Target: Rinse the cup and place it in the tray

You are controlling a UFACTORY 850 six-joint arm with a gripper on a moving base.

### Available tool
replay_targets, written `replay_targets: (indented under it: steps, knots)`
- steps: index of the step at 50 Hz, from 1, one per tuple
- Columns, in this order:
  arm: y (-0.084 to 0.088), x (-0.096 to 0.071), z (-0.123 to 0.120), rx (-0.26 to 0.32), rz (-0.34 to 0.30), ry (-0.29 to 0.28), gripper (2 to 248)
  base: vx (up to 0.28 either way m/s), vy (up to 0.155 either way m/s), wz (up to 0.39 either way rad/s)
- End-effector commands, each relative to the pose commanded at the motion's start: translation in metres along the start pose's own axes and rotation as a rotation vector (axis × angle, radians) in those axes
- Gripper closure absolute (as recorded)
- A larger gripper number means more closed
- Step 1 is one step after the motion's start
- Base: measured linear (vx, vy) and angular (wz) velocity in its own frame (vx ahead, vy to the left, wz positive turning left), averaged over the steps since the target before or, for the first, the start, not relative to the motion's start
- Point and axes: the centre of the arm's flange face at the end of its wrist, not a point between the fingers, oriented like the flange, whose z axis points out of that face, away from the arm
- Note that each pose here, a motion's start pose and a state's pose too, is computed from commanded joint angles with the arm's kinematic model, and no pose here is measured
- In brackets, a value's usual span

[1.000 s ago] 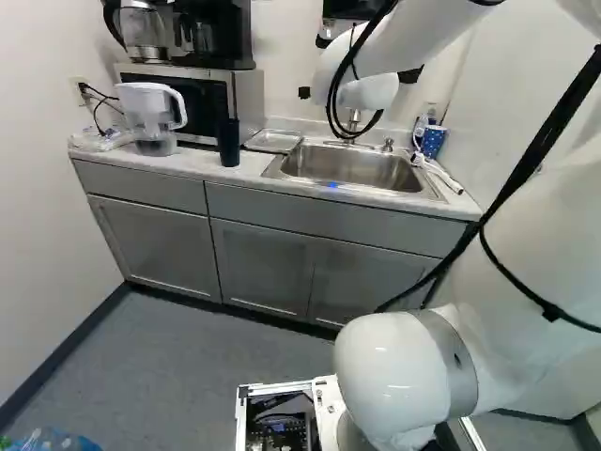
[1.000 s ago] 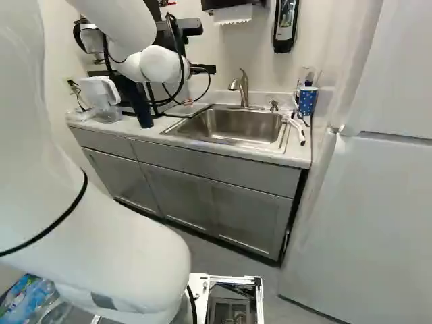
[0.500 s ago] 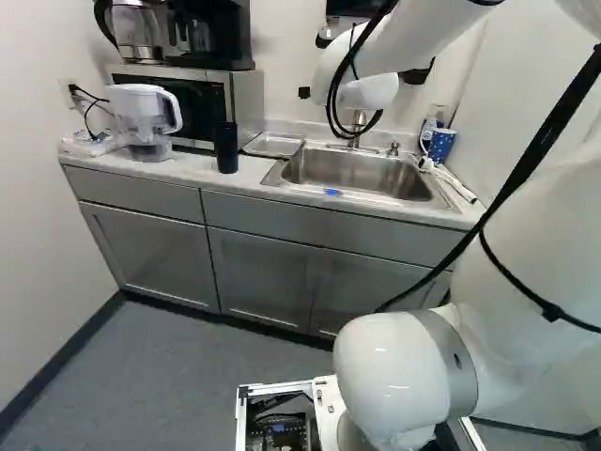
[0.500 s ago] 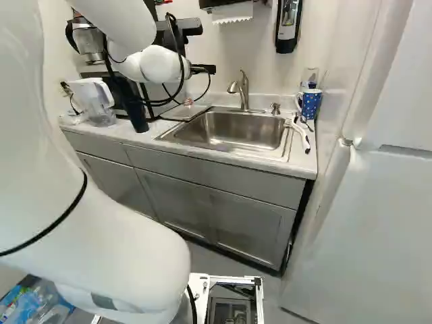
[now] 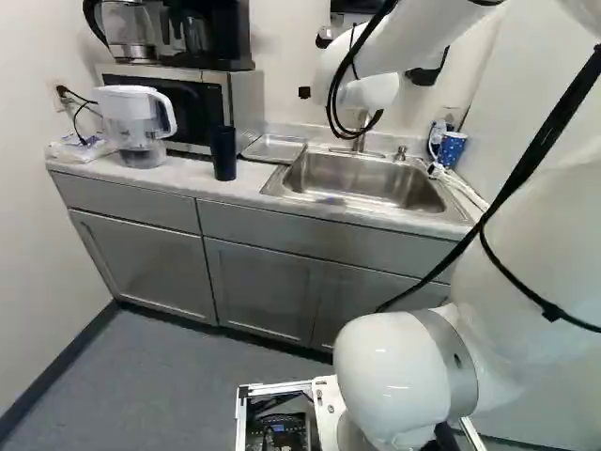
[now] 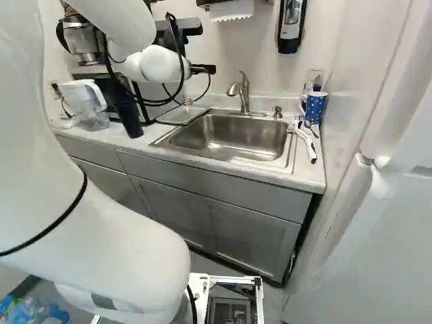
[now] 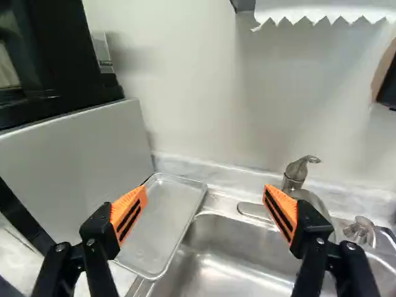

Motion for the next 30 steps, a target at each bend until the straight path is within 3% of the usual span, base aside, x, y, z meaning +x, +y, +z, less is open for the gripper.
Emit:
replay_targets:
  steps: [18,30]
  knots:
    - [0.0,0.0004,0.0023,0.0,0.0,0.0,3,0.118,-0.001,0.004]
    - [0.0,0.0004,0.0023,0.0,0.0,0.0,3,0.014,0.001,0.001]
